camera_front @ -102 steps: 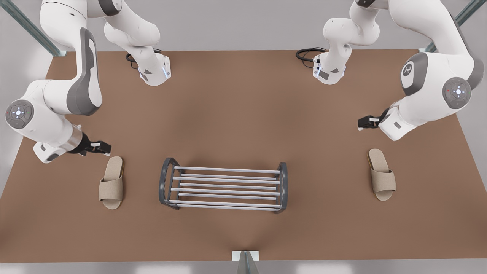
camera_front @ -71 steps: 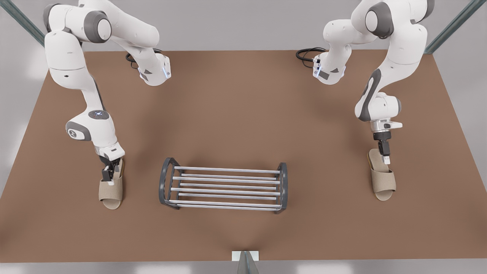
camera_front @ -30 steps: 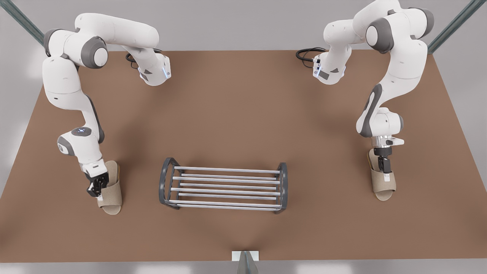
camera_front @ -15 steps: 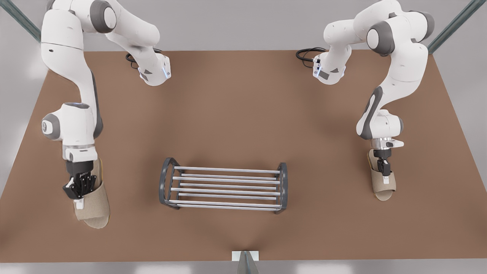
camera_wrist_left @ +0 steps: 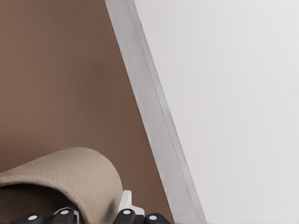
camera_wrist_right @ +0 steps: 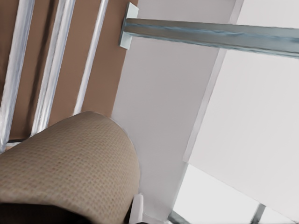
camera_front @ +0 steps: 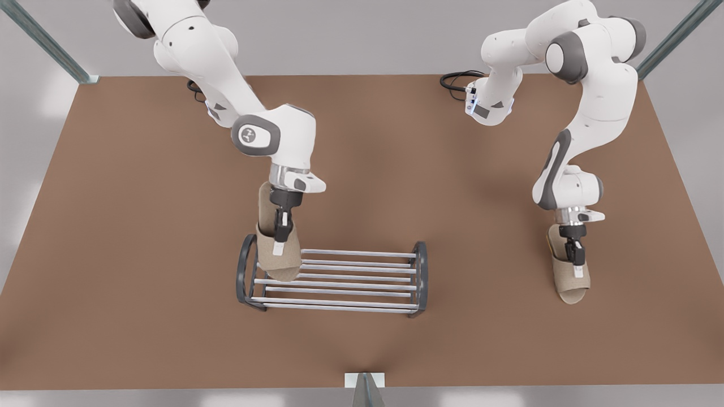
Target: Place the right shoe on the shoe rack with the right arm, and place the left shoe on the shoe rack with the left arm
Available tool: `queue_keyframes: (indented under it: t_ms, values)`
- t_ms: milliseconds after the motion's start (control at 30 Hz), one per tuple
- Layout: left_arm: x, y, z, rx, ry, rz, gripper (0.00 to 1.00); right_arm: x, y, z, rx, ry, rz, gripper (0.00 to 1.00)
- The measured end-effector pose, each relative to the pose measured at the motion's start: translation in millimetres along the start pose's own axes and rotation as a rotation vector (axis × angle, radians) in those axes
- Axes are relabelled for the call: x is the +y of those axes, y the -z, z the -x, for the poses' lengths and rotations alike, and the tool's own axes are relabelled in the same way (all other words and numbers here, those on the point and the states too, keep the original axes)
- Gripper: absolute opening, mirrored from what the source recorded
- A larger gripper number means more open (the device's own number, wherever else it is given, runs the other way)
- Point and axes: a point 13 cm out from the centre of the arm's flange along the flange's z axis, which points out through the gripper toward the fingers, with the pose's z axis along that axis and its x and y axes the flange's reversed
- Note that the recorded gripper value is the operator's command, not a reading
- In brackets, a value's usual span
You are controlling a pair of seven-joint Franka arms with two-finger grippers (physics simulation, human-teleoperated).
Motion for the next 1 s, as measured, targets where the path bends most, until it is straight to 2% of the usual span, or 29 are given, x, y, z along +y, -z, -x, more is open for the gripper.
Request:
queue_keyframes:
  t_ms: [100,200,267,333,367,400,533,600,800,1000]
  values:
    - [-32.3,-3.6,6.0,-0.009,0.0,-0.05,0.45,28.8,-27.7,-9.5,0.075,0.03,0.011,0.21]
    - [-58.3,-2.6,11.6,-0.016,0.001,-0.085,0.43,40.0,-39.9,-4.6,0.103,0.024,0.009,0.21]
    - [-66.4,-1.6,13.2,-0.018,0.003,-0.094,0.38,43.7,-42.4,2.0,0.108,0.007,0.006,0.21]
    - [-69.4,-0.9,14.1,-0.019,0.004,-0.096,0.28,47.2,-49.3,4.2,0.115,-0.019,0.009,0.21]
    - [-69.5,-0.7,14.2,-0.019,0.005,-0.095,0.28,48.3,-52.8,3.8,0.12,-0.032,0.01,0.47]
    - [-69.3,-0.4,14.0,-0.018,0.006,-0.094,0.26,48.1,-56.7,2.7,0.125,-0.048,0.008,1.0]
    - [-81.3,2.7,13.4,-0.014,0.011,-0.091,0.26,37.4,-63.4,1.2,0.116,-0.124,-0.042,1.0]
    - [-110.6,10.3,11.5,-0.006,0.013,-0.095,0.23,39.5,-65.9,4.1,0.109,-0.159,-0.039,1.0]
    - [-197.0,28.0,-42.7,0.099,0.032,-0.019,0.22,46.0,-69.9,7.8,0.098,-0.232,-0.009,1.0]
    - [-298.7,72.0,-125.3,0.236,0.091,0.078,0.22,33.3,-1.9,-9.2,0.082,-0.384,0.045,1.0]
